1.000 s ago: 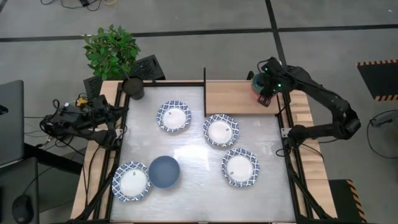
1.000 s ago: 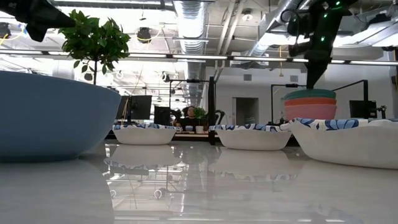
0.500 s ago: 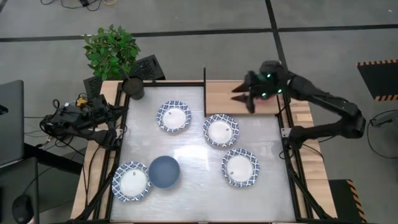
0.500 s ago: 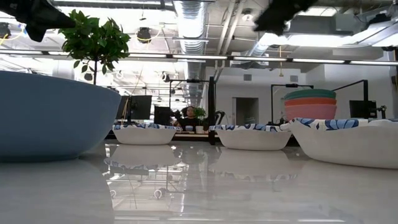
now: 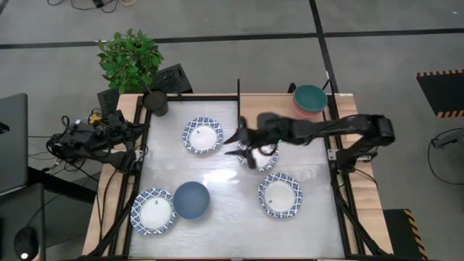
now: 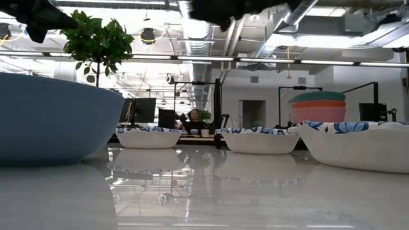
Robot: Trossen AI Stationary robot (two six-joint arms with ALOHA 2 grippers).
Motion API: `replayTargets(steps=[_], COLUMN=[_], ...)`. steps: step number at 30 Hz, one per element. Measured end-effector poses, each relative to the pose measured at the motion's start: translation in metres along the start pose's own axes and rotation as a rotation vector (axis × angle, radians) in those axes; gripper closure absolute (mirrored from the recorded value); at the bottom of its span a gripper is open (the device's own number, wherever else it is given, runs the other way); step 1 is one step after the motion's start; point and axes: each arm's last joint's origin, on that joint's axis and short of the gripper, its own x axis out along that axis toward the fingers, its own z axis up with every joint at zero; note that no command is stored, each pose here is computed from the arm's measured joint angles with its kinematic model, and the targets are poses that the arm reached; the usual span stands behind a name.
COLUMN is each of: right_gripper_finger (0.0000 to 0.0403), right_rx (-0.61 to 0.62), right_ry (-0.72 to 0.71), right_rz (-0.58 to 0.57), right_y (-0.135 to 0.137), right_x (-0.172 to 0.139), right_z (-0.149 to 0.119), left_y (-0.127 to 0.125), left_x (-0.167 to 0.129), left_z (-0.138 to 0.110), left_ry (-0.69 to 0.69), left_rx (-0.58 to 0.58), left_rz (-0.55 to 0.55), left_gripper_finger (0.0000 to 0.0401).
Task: Place and stack bowls onto a shelf
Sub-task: Stack the blue bowl on top of the green bowl on the shelf
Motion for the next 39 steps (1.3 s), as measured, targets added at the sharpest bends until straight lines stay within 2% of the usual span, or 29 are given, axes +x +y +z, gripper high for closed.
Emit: replayTargets(steps=[3, 9, 14, 20, 29, 39], right_gripper_finger=[0.0211, 0.0211, 0.0211, 0.0211, 0.0211, 0.0211], right_rx=[0.021, 0.164, 0.173, 0.174, 0.212, 0.238], right_ry=[-0.035, -0.01, 0.04, 0.111, 0.207, 0.249], right_rz=[-0.005, 0.021, 0.064, 0.106, 0.123, 0.121], right_y=[0.006, 0.013, 0.027, 0.04, 0.047, 0.046], right_x=[0.028, 0.075, 0.112, 0.144, 0.171, 0.171], right_z=[-0.014, -0.034, -0.043, -0.041, -0.056, -0.061], left_y=[0.0, 0.0, 0.0, 0.0, 0.0, 0.0], left_x=[0.0, 0.0, 0.0, 0.0, 0.0, 0.0], left_z=[0.0, 0.0, 0.0, 0.0, 0.0, 0.0], left_ry=[0.0, 0.0, 0.0, 0.0, 0.001, 0.001], left_rx=[0.0, -0.002, -0.001, -0.001, -0.001, -0.001], left_rz=[0.0, 0.0, 0.0, 0.0, -0.001, -0.001], left_gripper_finger=[0.0401, 0.0401, 0.0401, 0.0401, 0.0401, 0.0401])
